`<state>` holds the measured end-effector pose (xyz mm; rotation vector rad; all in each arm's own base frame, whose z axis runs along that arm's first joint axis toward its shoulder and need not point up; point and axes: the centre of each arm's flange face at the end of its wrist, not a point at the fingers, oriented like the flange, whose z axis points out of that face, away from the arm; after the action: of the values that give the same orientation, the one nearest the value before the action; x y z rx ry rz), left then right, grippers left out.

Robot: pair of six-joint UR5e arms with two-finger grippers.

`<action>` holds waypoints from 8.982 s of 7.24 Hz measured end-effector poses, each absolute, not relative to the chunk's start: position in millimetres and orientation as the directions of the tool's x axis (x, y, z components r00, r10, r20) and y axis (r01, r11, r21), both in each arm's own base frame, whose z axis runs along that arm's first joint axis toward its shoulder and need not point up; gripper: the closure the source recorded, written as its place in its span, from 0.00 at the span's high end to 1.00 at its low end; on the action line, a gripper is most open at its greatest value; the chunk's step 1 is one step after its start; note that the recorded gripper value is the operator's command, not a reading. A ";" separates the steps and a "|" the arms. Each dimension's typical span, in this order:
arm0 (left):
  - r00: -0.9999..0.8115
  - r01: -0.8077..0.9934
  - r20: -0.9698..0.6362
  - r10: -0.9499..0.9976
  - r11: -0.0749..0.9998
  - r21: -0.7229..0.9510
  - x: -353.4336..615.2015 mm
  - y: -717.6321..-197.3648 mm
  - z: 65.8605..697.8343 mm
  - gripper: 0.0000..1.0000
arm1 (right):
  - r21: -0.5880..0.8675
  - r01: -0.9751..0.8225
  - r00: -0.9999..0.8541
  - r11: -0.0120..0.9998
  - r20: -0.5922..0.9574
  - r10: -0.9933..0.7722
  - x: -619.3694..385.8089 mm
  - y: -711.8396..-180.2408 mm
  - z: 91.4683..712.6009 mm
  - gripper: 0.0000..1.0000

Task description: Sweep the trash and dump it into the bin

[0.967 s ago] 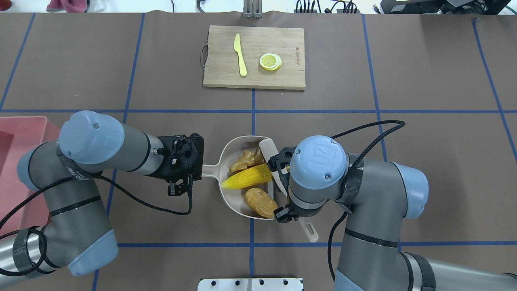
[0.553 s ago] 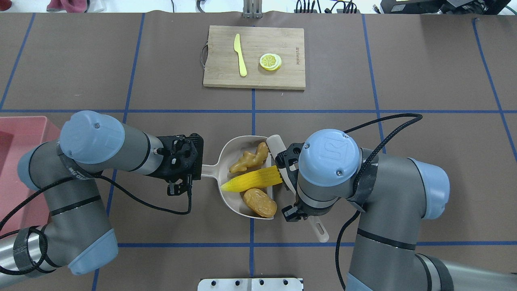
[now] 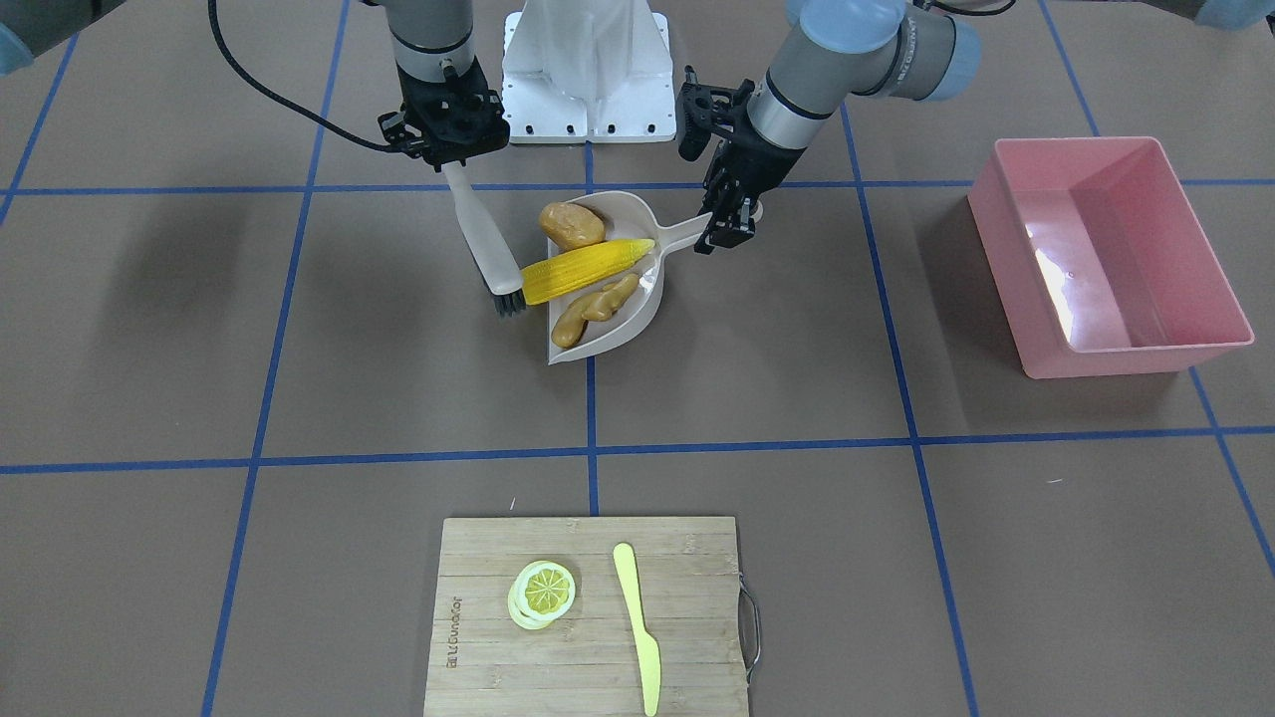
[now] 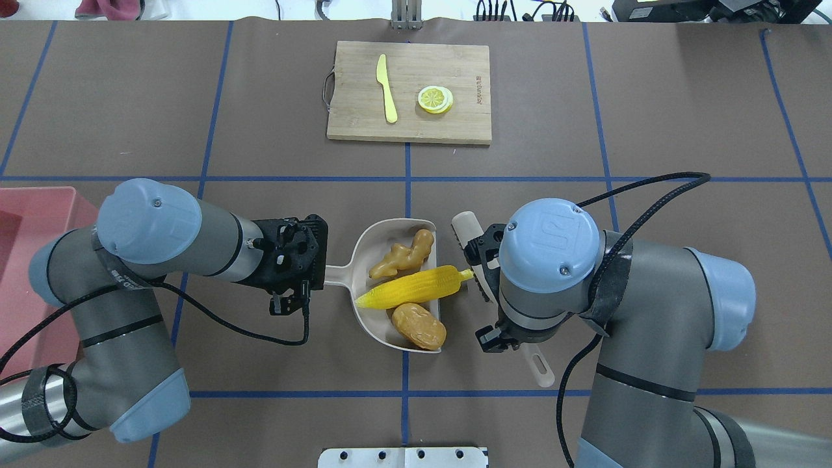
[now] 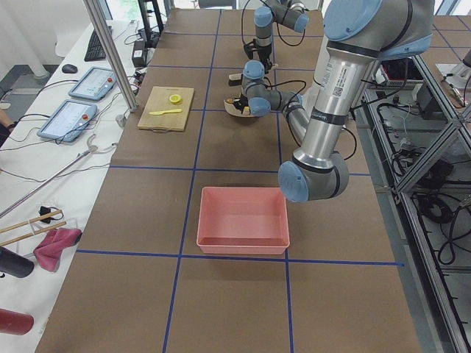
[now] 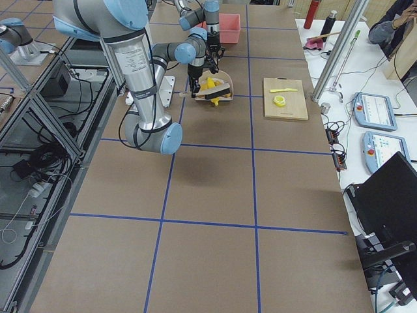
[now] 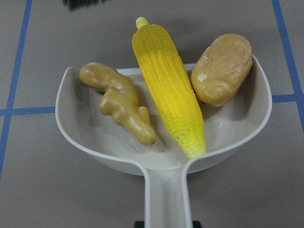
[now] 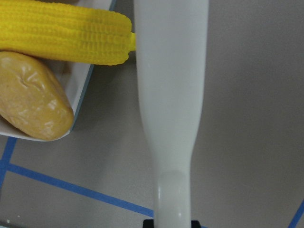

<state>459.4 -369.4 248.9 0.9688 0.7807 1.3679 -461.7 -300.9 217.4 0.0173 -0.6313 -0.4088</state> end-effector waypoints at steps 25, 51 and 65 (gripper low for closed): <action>0.154 -0.379 -0.017 0.988 0.075 0.922 467.4 -389.5 277.5 0.00 | -0.252 0.164 0.790 0.954 0.612 0.026 -279.6 -433.5 434.3 0.00; 0.377 0.338 -0.234 0.896 0.102 0.936 463.8 -420.9 276.7 0.00 | 0.148 0.392 0.744 0.908 0.530 -0.408 -317.5 -643.5 452.8 0.00; 0.396 0.129 -0.350 0.849 0.326 0.936 501.0 -422.6 309.8 0.00 | 0.097 0.361 0.707 0.928 0.620 -0.340 -383.4 -562.4 393.2 0.00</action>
<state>501.0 -422.6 309.8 1.1598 1.0802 0.6172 -383.4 -562.4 393.2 -0.0326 -0.6824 -0.3891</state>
